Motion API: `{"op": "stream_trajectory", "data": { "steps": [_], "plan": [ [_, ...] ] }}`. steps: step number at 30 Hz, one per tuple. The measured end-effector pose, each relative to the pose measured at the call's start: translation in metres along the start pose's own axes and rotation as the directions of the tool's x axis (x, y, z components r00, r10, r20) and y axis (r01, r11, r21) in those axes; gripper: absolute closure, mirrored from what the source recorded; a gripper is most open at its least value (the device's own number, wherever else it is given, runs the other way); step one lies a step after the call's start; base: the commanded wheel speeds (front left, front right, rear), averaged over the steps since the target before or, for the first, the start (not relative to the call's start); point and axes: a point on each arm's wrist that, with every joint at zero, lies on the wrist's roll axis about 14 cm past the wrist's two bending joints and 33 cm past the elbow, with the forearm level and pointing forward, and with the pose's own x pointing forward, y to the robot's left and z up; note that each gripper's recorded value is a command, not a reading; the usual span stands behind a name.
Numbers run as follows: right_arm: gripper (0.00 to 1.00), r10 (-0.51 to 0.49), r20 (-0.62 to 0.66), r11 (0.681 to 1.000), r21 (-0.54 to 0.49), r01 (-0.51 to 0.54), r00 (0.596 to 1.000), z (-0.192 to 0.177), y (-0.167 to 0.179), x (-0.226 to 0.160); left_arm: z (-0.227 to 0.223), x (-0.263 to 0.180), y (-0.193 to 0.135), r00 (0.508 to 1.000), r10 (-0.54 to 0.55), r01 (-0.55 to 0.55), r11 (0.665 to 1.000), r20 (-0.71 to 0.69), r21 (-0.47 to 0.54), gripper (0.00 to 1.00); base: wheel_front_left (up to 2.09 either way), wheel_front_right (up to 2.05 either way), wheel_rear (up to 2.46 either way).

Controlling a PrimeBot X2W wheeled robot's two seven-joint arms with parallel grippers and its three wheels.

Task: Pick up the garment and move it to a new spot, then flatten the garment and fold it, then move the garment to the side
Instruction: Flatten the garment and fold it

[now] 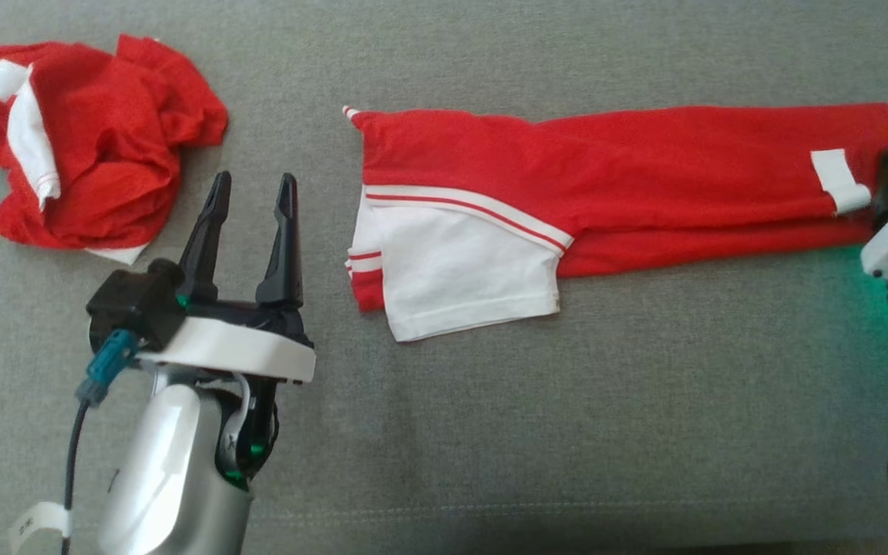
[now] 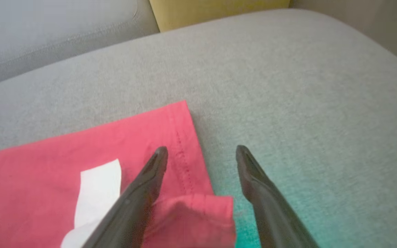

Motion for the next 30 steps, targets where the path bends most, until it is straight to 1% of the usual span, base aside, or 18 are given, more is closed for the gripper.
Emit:
{"op": "stream_trajectory", "data": {
  "steps": [7,11,18,25,30],
  "plan": [
    [0.00,-0.010,-0.090,1.000,0.008,0.011,0.996,-0.024,-0.002,-0.005,0.001,0.002,-0.004,1.000,-0.005,0.005,1.000,0.003,-0.001,0.00,0.00,0.00,0.00],
    [0.00,-0.008,-0.111,1.000,0.014,0.010,0.994,-0.030,-0.001,-0.010,0.002,0.003,-0.009,1.000,-0.019,0.019,1.000,0.008,-0.004,0.00,0.00,0.00,0.00],
    [0.00,0.018,-0.109,0.999,0.031,-0.015,0.994,-0.031,0.009,-0.010,0.001,0.006,-0.013,1.000,-0.030,0.030,0.999,0.009,-0.010,0.00,0.00,0.00,0.00],
    [0.00,0.036,-0.081,0.999,0.033,-0.033,0.996,-0.031,0.014,-0.008,-0.005,0.009,-0.010,1.000,-0.022,0.022,1.000,-0.003,-0.015,0.00,0.00,0.00,0.00],
    [0.00,0.044,-0.073,0.998,0.055,-0.040,0.996,-0.032,0.015,-0.006,-0.007,0.013,-0.008,1.000,-0.020,0.020,1.000,-0.005,-0.017,0.00,0.00,0.00,0.00]
  ]
}}
